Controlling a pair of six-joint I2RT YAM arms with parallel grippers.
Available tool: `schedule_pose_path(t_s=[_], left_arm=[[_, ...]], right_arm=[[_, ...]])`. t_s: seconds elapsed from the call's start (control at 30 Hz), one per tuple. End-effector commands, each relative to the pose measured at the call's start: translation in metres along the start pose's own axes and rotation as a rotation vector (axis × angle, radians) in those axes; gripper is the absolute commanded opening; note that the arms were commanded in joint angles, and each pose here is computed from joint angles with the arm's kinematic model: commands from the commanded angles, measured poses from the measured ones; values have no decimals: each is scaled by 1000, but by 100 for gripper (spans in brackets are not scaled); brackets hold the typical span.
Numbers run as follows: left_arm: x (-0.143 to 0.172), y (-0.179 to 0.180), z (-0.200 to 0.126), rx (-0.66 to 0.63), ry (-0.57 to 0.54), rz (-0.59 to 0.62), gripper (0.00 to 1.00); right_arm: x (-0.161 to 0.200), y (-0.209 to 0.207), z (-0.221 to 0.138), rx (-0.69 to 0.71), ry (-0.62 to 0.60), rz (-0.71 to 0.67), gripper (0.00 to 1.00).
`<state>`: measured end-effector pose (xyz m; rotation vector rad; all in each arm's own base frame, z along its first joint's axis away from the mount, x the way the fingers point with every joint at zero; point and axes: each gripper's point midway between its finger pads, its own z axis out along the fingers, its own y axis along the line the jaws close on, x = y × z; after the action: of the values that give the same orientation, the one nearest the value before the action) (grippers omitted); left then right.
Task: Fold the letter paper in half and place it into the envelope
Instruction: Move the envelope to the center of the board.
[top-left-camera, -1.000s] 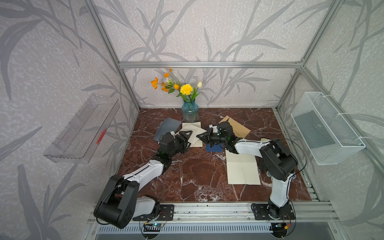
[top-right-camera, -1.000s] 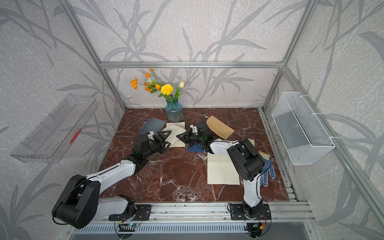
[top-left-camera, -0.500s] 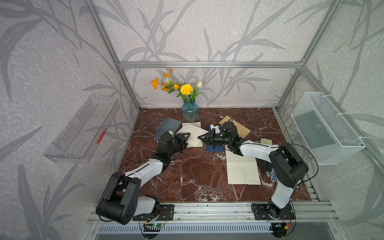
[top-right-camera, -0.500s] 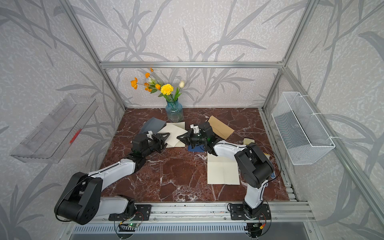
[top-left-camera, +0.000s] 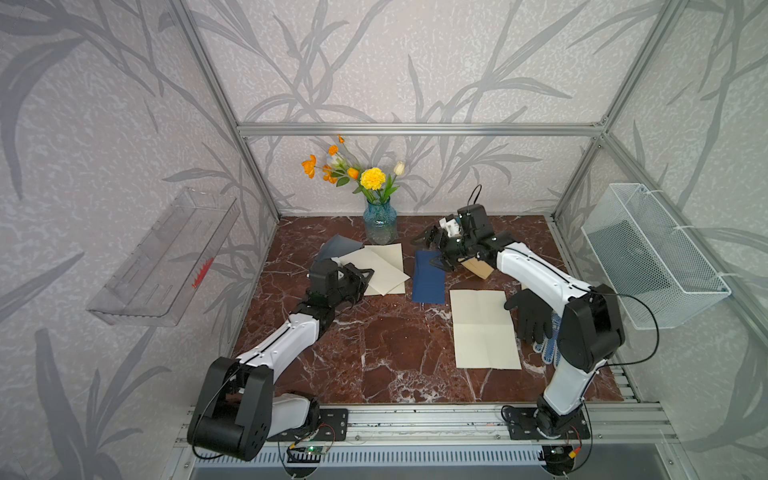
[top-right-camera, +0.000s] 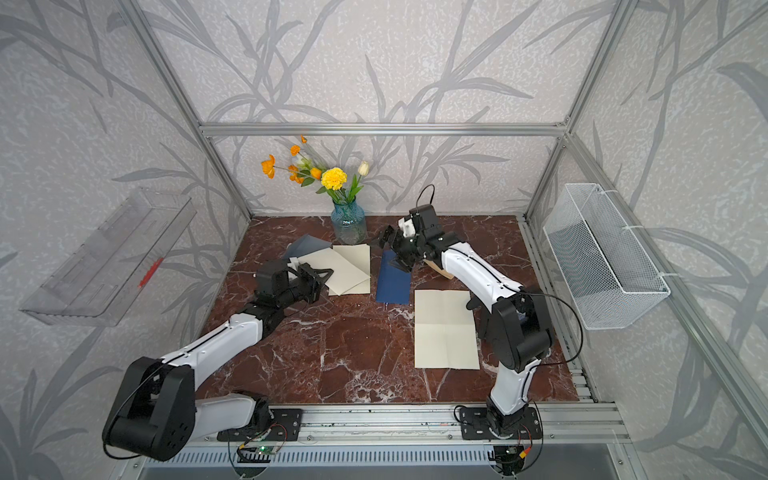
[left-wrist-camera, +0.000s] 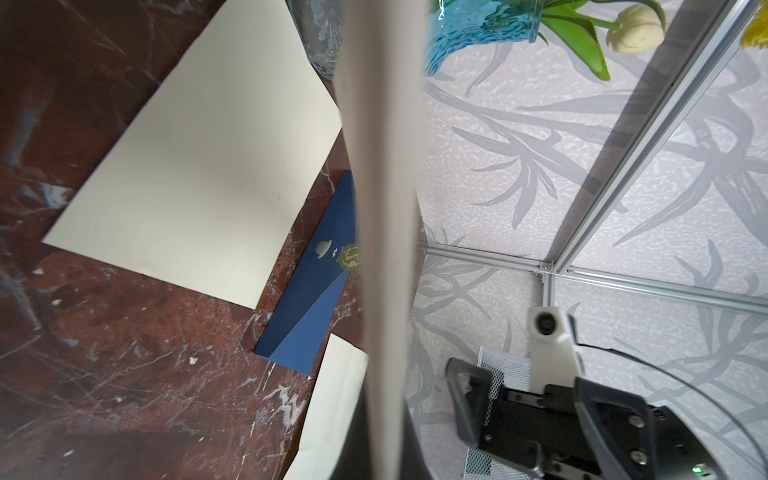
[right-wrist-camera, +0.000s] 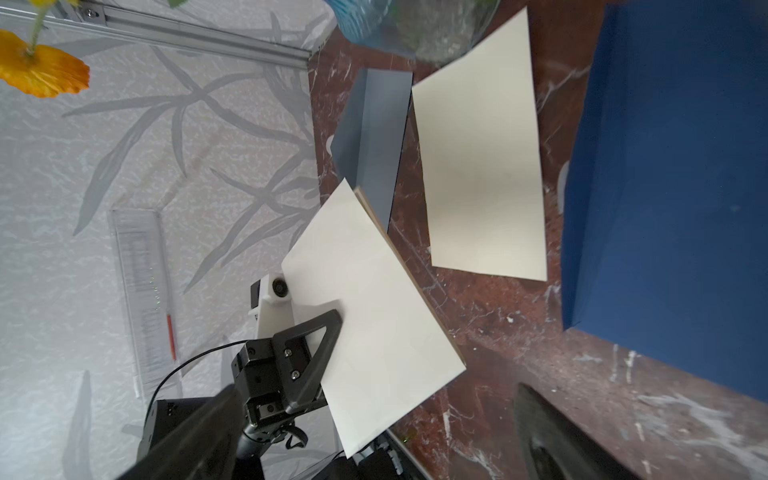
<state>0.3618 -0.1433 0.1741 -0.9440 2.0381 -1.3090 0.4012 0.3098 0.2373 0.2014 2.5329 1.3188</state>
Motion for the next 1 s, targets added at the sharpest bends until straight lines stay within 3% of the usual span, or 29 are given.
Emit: schedule_pose_path(t_s=[0.0, 0.23, 0.43, 0.57, 0.77, 0.97], left_arm=[[7, 10, -14, -105, 39, 106, 0], [6, 18, -29, -145, 21, 128, 0], [7, 16, -42, -146, 24, 128, 0], [8, 18, -50, -154, 26, 130, 0], [9, 22, -58, -152, 20, 114, 0], [7, 23, -58, -142, 24, 95, 0]], right_arm=[[24, -64, -2, 340, 135, -131, 99], [-10, -96, 37, 565, 130, -299, 99], [-17, -110, 79, 719, 134, -452, 99], [-17, -118, 99, 757, 152, -485, 87], [-19, -132, 108, 814, 154, -493, 51], [-16, -146, 117, 835, 188, -488, 48]])
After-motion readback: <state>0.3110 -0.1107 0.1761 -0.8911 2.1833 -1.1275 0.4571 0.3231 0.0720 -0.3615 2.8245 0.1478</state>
